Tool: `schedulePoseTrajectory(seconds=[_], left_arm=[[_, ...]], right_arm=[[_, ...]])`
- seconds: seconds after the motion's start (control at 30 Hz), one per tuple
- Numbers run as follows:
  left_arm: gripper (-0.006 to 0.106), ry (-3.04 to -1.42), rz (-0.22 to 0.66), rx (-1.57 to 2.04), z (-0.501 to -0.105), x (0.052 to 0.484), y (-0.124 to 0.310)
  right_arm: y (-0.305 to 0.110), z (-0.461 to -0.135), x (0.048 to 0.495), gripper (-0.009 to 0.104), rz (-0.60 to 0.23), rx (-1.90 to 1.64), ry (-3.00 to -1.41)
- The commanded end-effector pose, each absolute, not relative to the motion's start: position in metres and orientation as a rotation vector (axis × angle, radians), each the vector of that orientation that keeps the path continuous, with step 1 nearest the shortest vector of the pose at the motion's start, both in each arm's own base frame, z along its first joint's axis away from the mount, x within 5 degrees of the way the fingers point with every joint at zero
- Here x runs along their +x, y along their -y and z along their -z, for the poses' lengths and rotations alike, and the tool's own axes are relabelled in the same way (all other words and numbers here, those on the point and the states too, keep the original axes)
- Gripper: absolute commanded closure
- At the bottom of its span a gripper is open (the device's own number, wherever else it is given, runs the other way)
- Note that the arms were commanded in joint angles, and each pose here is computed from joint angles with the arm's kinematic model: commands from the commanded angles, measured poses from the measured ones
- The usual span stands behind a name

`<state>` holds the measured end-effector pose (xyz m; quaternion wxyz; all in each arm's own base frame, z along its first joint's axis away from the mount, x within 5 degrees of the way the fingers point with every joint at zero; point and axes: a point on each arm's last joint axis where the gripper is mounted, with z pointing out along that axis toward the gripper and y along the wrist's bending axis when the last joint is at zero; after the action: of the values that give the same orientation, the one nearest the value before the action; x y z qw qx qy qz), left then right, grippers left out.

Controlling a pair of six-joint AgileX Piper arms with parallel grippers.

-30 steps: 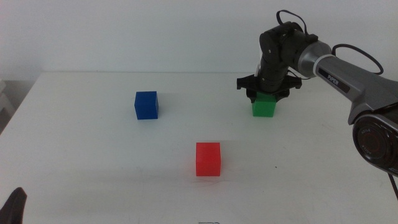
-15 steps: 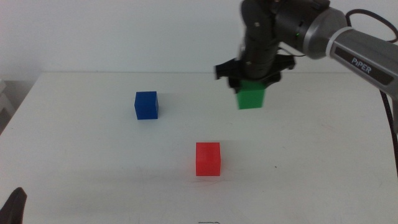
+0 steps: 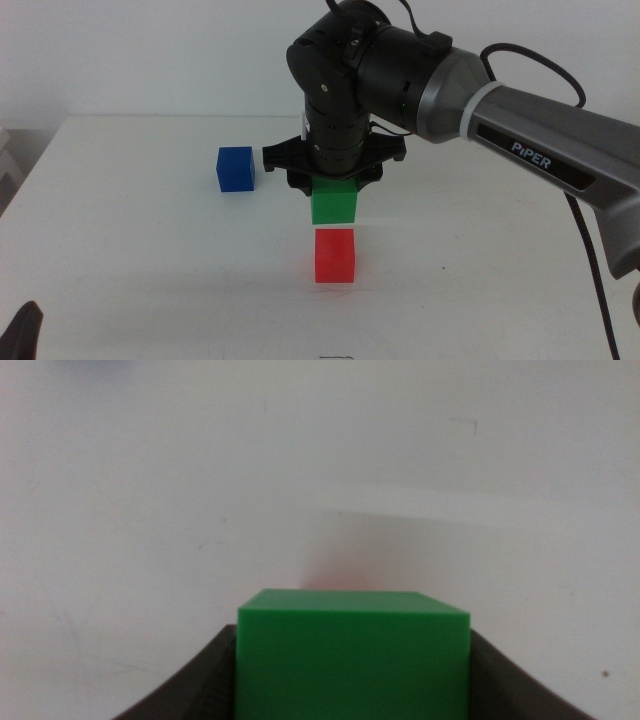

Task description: Stack red cubes first, then green, then blue cubes in a specific spot.

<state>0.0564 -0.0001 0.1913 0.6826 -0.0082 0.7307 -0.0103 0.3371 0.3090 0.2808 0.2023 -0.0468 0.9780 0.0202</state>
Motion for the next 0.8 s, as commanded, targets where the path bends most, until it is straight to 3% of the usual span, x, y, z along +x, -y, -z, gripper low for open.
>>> schedulePoseTrajectory(seconds=[0.0,0.5,0.77], left_arm=[[0.013,-1.541,0.039,-0.025,-0.200,0.055,0.000],[0.013,-1.541,0.039,-0.025,-0.200,0.055,0.000],[0.013,-1.541,0.039,-0.025,-0.200,0.055,0.000]], right_arm=[[-0.303,-0.314,0.331,0.096,-0.107,-0.087,-2.650],[-0.309,-0.278,0.336,0.096,0.031,-0.071,-2.751],[-0.307,-0.273,0.339,0.096,0.047,-0.063,-2.758]])
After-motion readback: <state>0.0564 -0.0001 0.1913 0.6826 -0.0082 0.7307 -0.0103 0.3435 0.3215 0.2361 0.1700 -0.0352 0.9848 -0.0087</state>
